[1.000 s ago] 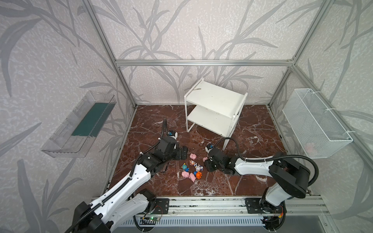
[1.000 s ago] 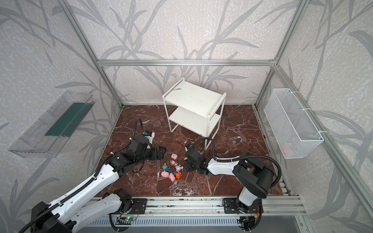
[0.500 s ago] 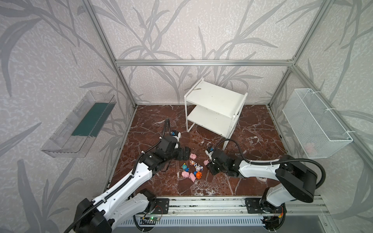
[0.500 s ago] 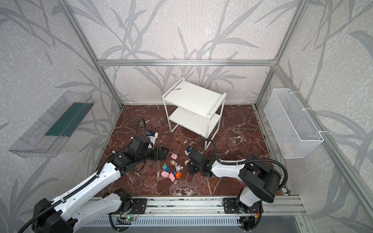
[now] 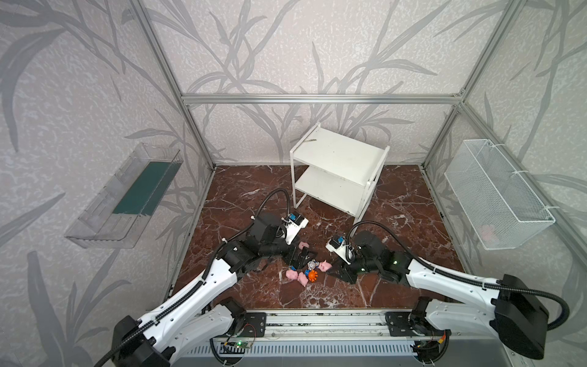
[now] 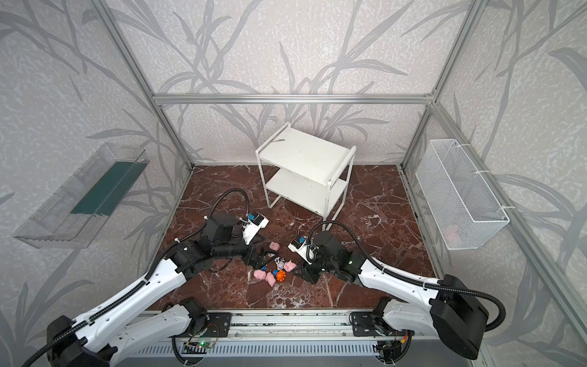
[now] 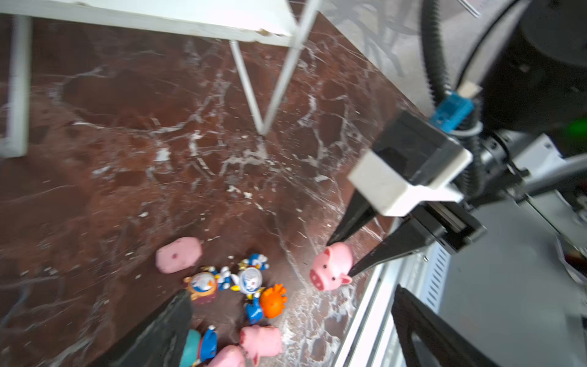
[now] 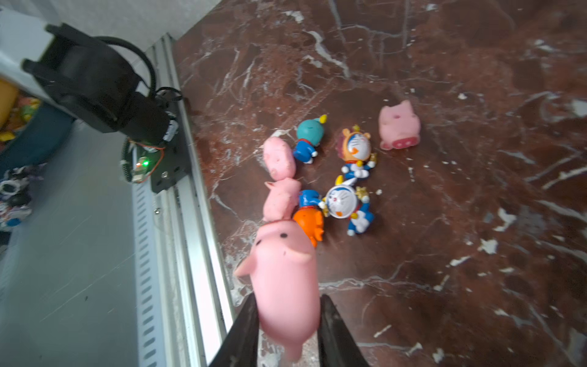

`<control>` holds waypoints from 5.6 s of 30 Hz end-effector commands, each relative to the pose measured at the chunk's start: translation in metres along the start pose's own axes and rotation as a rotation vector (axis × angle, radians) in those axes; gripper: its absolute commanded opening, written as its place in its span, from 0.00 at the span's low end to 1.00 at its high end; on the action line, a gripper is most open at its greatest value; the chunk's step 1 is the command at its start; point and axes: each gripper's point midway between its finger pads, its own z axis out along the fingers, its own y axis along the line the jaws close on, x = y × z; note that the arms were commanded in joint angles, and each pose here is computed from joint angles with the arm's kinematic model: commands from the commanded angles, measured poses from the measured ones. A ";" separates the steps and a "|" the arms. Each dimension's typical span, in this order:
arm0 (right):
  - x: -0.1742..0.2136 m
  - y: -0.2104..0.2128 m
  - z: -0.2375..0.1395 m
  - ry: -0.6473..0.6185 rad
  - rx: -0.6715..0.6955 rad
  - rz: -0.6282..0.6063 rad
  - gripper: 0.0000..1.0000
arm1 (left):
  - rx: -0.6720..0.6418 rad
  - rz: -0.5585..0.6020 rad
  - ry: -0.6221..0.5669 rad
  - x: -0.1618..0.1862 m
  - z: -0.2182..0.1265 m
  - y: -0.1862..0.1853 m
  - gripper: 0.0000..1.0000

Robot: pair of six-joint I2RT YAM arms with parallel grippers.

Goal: Place and organize the plastic toys onto the shelf
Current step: 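Close the right gripper on the pink pig while the left gripper approaches, then grasp the pink pig with the left gripper while the right gripper releases and withdraws, then carry the pink pig with the left gripper onto the white shelf's lower tier, then open the left gripper to set the pig on the shelf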

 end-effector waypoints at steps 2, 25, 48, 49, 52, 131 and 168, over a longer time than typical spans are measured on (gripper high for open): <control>-0.003 0.029 -0.008 0.018 -0.144 -0.040 0.31 | 0.074 0.208 0.075 0.015 0.005 -0.027 0.99; -0.019 0.067 -0.030 -0.087 -0.321 -0.085 0.30 | 0.232 0.401 0.098 0.049 0.012 -0.078 0.62; -0.031 0.052 -0.040 -0.157 -0.192 -0.110 0.48 | 0.078 0.392 0.019 0.029 0.012 -0.059 0.30; -0.032 0.046 -0.042 -0.171 -0.157 -0.106 0.55 | 0.053 0.386 0.006 0.026 0.012 -0.055 0.29; -0.036 0.028 -0.055 -0.237 -0.039 -0.095 0.71 | -0.017 0.375 -0.033 0.017 0.013 -0.044 0.28; -0.041 -0.014 -0.108 -0.447 0.349 -0.171 0.99 | -0.814 0.135 -0.659 -0.145 0.058 0.229 0.37; -0.036 -0.016 -0.076 -0.383 0.279 -0.158 0.99 | -0.889 -0.002 -0.517 -0.087 -0.018 0.197 0.89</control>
